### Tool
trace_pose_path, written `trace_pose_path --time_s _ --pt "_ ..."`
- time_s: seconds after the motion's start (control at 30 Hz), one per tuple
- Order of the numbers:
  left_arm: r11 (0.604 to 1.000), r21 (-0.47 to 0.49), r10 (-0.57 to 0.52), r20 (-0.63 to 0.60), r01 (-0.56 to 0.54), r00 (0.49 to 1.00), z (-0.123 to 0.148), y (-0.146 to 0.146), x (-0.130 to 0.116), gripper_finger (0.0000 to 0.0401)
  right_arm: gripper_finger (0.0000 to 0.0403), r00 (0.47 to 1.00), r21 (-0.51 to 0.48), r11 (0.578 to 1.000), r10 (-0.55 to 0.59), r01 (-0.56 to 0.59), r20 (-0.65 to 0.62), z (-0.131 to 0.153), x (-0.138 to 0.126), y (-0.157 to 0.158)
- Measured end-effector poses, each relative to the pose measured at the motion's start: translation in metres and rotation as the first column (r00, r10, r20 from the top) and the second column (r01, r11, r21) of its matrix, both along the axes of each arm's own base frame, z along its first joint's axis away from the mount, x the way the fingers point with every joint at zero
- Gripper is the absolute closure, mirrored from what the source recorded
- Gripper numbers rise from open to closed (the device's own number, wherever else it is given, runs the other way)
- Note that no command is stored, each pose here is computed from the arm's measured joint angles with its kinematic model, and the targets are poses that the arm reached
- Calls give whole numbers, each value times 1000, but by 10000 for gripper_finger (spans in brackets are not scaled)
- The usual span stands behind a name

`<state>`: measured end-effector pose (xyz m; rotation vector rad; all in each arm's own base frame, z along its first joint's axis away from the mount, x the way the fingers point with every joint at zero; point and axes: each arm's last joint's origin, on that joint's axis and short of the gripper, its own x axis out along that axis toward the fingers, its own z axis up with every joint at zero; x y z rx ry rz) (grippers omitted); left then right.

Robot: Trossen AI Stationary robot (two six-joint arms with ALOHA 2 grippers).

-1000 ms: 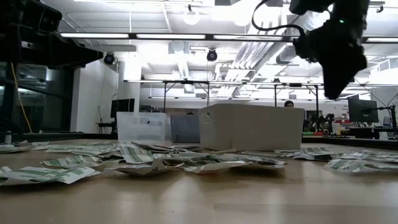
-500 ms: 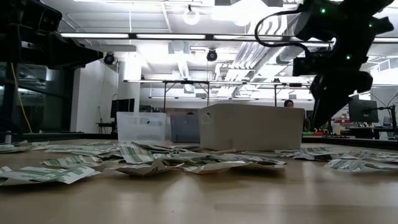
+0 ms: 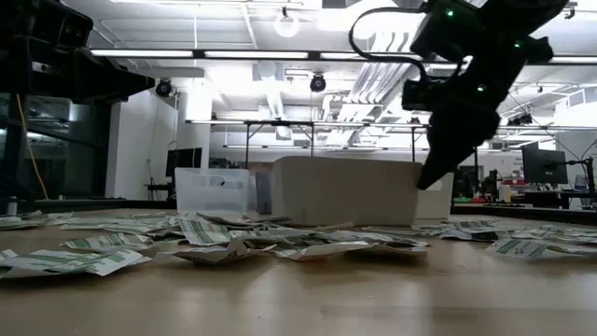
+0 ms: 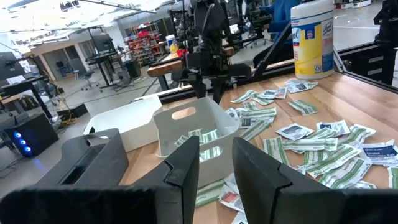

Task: Pick & Place First Aid Supplies
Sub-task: Put the bandage pack into the gray bin

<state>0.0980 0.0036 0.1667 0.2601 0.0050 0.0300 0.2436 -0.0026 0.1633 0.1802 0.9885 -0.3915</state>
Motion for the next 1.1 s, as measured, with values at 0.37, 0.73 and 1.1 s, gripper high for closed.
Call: trace_pose_path --time_s 0.37,0.73,1.1 --pt "1000 0 0 0 0 1000 0 0 0 305 268 988 231 961 -157 152 3 7 10 3" --pt "1000 0 0 0 0 1000 0 0 0 305 268 969 394 913 -184 106 165 13 29 11" --pt "1000 0 0 0 0 1000 0 0 0 305 268 972 249 967 -4 -56 233 -20 57 10"
